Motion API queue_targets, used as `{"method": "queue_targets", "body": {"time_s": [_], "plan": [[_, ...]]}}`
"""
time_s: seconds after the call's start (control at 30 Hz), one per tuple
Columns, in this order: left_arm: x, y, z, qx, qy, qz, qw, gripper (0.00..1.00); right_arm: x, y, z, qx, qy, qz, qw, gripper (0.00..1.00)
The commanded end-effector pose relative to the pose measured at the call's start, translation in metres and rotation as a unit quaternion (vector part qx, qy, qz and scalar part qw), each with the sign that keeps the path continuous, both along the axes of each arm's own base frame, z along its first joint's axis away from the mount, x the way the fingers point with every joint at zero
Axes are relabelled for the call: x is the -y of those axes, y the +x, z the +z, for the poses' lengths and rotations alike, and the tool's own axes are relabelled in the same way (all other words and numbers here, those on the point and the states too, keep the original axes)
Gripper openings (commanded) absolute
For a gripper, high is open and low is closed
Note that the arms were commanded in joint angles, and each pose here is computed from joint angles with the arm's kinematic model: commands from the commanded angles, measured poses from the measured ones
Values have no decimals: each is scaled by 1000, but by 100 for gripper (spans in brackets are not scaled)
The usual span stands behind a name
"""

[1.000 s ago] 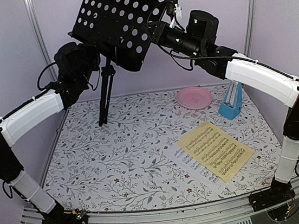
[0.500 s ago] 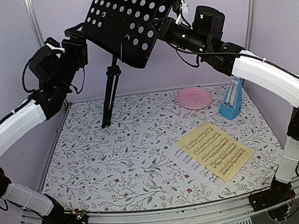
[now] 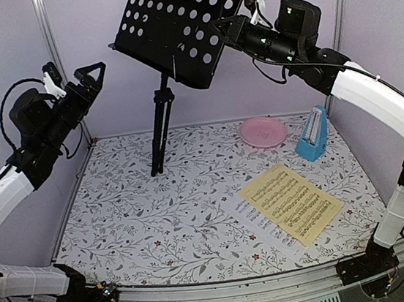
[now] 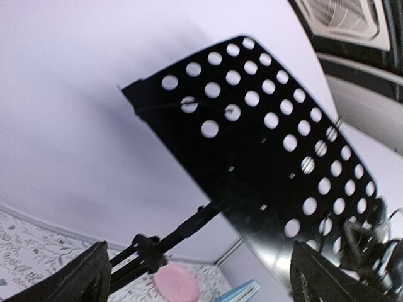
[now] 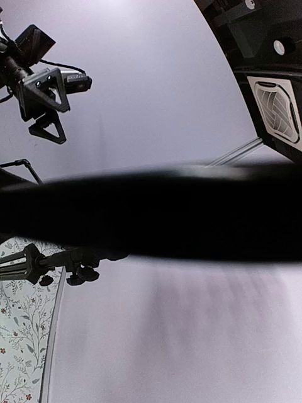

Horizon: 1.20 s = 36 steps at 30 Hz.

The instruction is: Set up the instrument practice props

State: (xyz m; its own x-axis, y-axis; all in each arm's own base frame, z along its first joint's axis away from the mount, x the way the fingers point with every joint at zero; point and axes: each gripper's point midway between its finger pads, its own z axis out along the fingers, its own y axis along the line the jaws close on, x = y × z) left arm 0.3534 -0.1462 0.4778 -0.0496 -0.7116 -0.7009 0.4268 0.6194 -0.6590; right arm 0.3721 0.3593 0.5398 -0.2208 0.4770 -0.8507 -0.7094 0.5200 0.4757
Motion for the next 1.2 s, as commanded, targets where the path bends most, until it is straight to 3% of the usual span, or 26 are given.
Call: {"method": "queue_targets", "body": {"time_s": [0.0,0.13,0.27,0.57,0.8,0.97,1.17], "plan": [[15,-1,-59,-40,144,-49,988,99,73,-84,145,182,121,1,976,0],[27,-2,-95,-53,207,-106,971,99,78,-97,153,193,97,9,976,0],[39,-14,-116,-24,252,-144,957,97,89,-106,156,181,68,18,981,0],[61,-35,-161,49,302,-206,929,81,97,-135,154,172,40,63,982,0],[90,-47,-186,104,385,-236,886,72,93,-150,151,179,21,108,978,0],[108,-44,-212,118,423,-265,859,59,93,-156,151,182,19,128,975,0],[122,-35,-220,147,431,-263,851,36,96,-154,153,175,29,132,975,0]]}}
